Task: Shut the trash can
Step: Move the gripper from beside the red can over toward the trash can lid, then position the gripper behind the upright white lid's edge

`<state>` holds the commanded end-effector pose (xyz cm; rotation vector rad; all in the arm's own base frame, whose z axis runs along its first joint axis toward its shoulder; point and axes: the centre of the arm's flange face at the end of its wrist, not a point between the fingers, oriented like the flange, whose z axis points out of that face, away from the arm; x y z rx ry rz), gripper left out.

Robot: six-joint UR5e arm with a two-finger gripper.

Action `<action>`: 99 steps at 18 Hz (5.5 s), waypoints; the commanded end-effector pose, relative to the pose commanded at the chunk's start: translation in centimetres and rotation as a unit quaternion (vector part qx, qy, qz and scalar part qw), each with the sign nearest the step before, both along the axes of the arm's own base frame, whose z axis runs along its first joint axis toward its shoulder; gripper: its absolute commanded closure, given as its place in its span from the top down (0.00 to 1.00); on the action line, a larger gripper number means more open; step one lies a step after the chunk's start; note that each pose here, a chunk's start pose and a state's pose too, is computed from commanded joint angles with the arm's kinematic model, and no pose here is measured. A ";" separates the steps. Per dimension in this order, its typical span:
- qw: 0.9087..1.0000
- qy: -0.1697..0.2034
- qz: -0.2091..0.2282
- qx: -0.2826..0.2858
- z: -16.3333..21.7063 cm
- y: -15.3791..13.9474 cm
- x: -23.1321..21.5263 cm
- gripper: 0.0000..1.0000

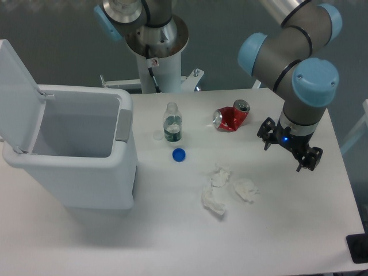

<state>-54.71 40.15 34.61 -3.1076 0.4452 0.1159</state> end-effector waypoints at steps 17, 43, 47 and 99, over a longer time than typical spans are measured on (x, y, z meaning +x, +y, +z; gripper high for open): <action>0.990 -0.007 0.112 0.082 0.0 -1.6 1.6 1.00; 0.879 -0.088 0.284 0.372 29.1 4.7 29.8 0.15; 0.886 -0.100 0.238 0.386 31.3 5.4 36.2 0.11; 0.938 -0.069 -0.001 0.339 29.0 11.8 50.5 0.07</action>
